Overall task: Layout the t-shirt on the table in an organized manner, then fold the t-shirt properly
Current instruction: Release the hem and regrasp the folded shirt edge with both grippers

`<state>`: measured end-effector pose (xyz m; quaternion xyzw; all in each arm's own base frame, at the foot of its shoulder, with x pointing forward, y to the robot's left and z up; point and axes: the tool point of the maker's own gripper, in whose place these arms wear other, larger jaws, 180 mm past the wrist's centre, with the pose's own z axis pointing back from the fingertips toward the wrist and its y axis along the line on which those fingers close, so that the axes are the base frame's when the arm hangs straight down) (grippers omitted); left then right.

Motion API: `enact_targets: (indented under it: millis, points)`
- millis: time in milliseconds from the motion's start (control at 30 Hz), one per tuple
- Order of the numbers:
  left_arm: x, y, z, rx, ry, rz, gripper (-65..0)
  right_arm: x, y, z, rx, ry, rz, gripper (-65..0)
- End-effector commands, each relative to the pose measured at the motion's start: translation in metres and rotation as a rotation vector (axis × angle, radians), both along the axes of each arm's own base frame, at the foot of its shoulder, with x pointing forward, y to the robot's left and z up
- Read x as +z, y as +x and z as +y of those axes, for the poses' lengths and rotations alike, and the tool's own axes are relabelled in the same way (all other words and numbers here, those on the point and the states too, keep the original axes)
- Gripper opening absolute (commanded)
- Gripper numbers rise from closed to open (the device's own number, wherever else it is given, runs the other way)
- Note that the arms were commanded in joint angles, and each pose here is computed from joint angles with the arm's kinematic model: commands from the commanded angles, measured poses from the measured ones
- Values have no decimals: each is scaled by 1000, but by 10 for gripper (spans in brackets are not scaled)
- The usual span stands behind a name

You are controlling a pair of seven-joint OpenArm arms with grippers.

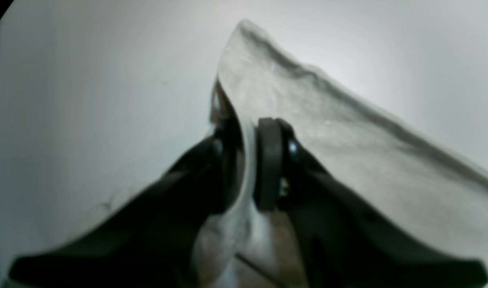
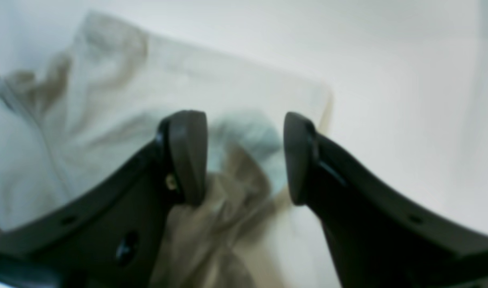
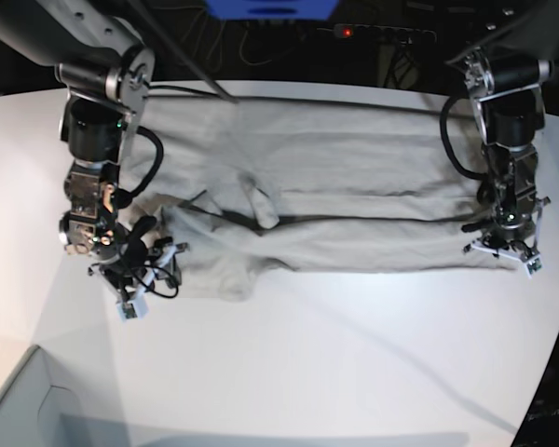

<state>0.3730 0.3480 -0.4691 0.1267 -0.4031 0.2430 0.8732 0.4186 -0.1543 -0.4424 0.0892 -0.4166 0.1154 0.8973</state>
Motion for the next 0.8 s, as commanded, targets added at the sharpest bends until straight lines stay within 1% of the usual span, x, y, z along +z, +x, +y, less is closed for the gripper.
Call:
enact_targets:
  millis: [0,167,233,367,433,500,533,600,700,733,767]
  points:
    - [3,2,2,3,-7,11,-507,24,18,-11,-21,-9,-75,-339]
    - [4,3,3,3,-3,7,-507,20,12,-14,-25,-19,-70,-339]
    - [17,9,8,9,7,-32,-507,17,9,-13,-26,-18,-62,-339]
    - [42,6,25,54,32,-115,-506,9,5,-11,-23,-7,-38,-339]
    - [51,8,29,55,47,-135,-506,2,3,-7,-20,6,-20,-339]
    - [52,8,30,56,49,-136,-504,-4,-1,-10,-21,7,-1,-339]
    - [56,8,34,57,59,-142,-494,-6,-2,-10,-21,9,5,-339]
    - [54,5,39,62,55,-122,-423,-8,-4,-10,-21,9,11,-339]
    - [51,4,38,66,33,-93,-270,-9,-5,-10,-21,9,12,-339]
    - [52,4,37,65,34,-94,-236,-9,-5,-10,-20,9,12,-339]
    - [53,4,38,65,38,-98,-219,-9,-5,-9,-18,8,12,-339]
